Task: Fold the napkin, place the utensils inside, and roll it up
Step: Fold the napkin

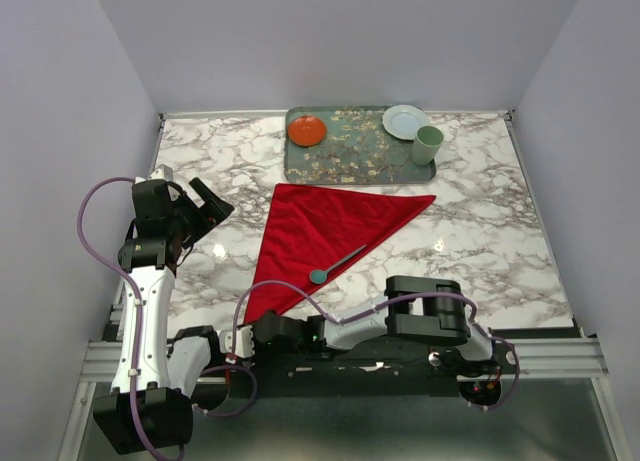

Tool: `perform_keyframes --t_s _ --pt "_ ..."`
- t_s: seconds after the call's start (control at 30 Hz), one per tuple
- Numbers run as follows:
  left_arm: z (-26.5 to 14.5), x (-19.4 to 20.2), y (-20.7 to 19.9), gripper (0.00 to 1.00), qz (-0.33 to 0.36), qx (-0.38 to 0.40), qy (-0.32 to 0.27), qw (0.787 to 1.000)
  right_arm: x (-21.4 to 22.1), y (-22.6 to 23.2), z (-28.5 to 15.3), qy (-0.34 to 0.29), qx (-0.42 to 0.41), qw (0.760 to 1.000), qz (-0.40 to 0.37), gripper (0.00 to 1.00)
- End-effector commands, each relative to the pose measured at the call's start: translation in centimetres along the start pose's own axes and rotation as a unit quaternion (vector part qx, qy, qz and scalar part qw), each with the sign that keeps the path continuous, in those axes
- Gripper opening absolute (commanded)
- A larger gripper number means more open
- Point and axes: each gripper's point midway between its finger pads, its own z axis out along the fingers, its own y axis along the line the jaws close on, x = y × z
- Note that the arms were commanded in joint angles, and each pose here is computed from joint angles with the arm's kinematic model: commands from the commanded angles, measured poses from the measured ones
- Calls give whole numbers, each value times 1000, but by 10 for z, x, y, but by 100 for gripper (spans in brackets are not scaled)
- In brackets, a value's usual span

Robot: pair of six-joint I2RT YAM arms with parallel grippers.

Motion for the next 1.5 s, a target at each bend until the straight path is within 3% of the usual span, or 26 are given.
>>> perform_keyframes --t_s 0.0,0.17,0.4,0.57,0.7,0.83,1.03,1.13,1.47 --pt "-7 -8 -13 99 10 23 -9 1000 11 -3 9 19 16 1000 -2 36" --pt "-7 -7 -13 99 10 23 -9 1000 8 -11 6 14 36 999 5 28" --pt "-7 -8 -12 99 10 22 -12 1000 -14 -24 -2 -6 51 997 60 1" --pt "-3 -6 -10 99 6 21 -6 1000 -34 -60 -33 -51 57 977 199 1" --pt "-1 -5 -13 99 7 32 -2 999 -23 -86 -62 -75 80 944 312 1" --pt "2 -3 -14 99 4 38 2 999 5 -112 -89 -82 116 894 424 1" --pt "9 3 -13 99 4 46 14 999 46 -123 -123 -84 157 852 493 1" --pt "13 6 -12 99 5 47 25 999 67 -122 -139 -75 181 842 503 1" --pt "23 17 -11 99 1 56 47 997 98 -156 -180 -68 248 834 489 1"
